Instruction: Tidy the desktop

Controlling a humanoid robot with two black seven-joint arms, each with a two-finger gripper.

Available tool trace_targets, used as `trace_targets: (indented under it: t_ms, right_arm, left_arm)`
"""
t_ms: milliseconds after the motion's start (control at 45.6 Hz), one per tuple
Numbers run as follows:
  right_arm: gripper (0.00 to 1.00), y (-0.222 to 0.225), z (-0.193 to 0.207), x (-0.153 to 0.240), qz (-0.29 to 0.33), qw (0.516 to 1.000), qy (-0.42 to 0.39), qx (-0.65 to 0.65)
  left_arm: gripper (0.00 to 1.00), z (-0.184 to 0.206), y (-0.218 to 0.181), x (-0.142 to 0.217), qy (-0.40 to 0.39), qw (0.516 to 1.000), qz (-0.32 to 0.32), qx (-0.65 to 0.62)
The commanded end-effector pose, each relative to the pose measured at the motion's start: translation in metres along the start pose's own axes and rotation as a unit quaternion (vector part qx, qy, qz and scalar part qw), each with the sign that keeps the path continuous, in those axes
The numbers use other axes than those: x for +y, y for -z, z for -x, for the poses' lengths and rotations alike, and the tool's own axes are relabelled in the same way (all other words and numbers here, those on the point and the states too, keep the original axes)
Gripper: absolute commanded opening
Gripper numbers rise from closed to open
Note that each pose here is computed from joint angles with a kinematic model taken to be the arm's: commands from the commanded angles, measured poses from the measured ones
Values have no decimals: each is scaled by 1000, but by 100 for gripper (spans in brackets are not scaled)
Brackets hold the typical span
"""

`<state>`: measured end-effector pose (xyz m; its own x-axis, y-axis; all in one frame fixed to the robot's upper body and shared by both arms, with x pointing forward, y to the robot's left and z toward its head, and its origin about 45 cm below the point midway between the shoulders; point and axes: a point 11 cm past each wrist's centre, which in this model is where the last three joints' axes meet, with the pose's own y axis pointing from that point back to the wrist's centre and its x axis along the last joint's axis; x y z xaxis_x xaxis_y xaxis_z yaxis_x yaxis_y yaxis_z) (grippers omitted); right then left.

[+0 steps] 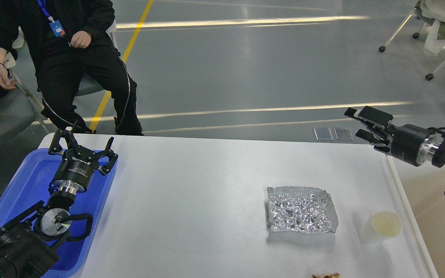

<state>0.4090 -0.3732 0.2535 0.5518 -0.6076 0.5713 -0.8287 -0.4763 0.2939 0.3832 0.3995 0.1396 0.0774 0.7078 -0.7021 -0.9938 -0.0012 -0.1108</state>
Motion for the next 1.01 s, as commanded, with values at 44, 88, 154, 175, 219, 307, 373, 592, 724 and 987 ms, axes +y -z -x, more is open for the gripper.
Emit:
trace_targets:
  t_ms: [44, 88, 154, 175, 219, 307, 373, 592, 724, 987]
  right_arm:
    - [100, -4, 3, 11, 43, 984, 81, 150]
    - [100, -6, 6, 14, 50, 979, 96, 170]
    - [100, -15, 14, 20, 65, 968, 124, 206]
    - [100, -19, 17, 22, 68, 965, 133, 217]
    - [99, -24, 24, 24, 69, 958, 141, 239]
    - [98, -35, 26, 29, 68, 947, 119, 290]
    - [99, -48, 33, 38, 65, 936, 98, 332]
    - [100, -88, 47, 68, 99, 903, 145, 392]
    - [100, -98, 50, 76, 111, 898, 159, 395]
    - [100, -124, 40, 103, 212, 897, 182, 341]
  left_arm:
    - [100, 0, 0, 0, 0, 1000, 0, 0]
    - [100, 0, 0, 0, 0, 1000, 0, 0]
    - [100, 0, 0, 0, 0, 1000, 0, 0]
    - [100, 0, 0, 0, 0, 1000, 0, 0]
    - [100, 0, 0, 0, 0, 1000, -1, 0]
    - [100, 0, 0, 0, 0, 1000, 0, 0]
    - [100, 0, 0, 0, 0, 1000, 0, 0]
    - [100, 0, 0, 0, 0, 1000, 0, 0]
    - [100, 0, 0, 0, 0, 1000, 0, 0]
    - [100, 0, 0, 0, 0, 1000, 0, 0]
